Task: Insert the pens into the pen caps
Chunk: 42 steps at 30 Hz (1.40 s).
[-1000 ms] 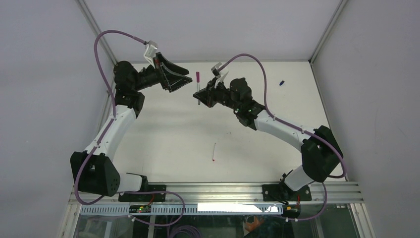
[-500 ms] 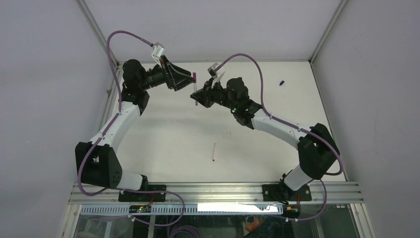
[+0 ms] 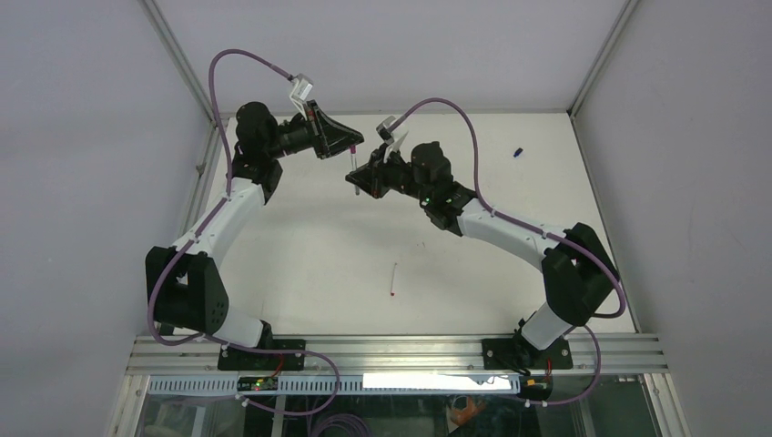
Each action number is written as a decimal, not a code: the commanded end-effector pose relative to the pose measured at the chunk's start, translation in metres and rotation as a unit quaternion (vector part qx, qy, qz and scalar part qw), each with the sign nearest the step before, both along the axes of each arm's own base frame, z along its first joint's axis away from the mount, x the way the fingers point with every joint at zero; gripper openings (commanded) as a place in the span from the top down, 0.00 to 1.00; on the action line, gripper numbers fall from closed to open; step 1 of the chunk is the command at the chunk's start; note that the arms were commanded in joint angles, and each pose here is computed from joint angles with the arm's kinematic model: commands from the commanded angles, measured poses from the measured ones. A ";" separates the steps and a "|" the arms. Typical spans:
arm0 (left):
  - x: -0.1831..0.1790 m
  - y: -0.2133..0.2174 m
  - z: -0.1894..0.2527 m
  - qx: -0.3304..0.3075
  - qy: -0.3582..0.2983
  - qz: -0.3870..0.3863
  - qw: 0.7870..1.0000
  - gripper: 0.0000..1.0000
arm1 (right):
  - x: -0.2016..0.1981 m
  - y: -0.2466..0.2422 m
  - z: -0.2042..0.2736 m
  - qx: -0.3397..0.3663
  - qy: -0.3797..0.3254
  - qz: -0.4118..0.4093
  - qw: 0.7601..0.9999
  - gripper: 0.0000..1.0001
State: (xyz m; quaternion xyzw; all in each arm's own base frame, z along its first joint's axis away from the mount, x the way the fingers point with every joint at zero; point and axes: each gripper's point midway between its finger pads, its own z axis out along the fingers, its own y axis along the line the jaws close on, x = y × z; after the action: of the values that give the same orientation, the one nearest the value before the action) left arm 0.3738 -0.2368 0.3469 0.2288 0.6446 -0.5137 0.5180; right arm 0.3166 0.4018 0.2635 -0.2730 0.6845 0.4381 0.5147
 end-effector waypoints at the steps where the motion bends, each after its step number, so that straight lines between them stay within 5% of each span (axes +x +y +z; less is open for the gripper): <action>1: 0.000 -0.005 0.022 -0.009 -0.037 -0.007 0.999 1.00 | 0.000 0.008 0.028 0.026 -0.026 0.010 0.999 1.00; 14: -0.007 -0.005 -0.002 -0.001 -0.011 -0.020 1.000 1.00 | -0.001 0.006 0.029 0.019 -0.031 0.009 0.999 1.00; 25: -0.037 -0.008 -0.069 0.046 0.050 -0.017 0.998 1.00 | 0.008 -0.008 0.077 0.043 -0.071 -0.005 0.997 1.00; 42: -0.073 -0.027 -0.113 0.059 0.100 -0.030 0.993 1.00 | 0.047 -0.021 0.139 0.110 -0.116 -0.046 0.986 1.00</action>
State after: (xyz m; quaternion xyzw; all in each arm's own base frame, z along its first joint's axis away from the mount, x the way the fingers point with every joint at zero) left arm 0.3602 -0.2348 0.3021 0.1806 0.6647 -0.4610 0.5596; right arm 0.3082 0.3947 0.2275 -0.3034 0.7396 0.4216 0.4280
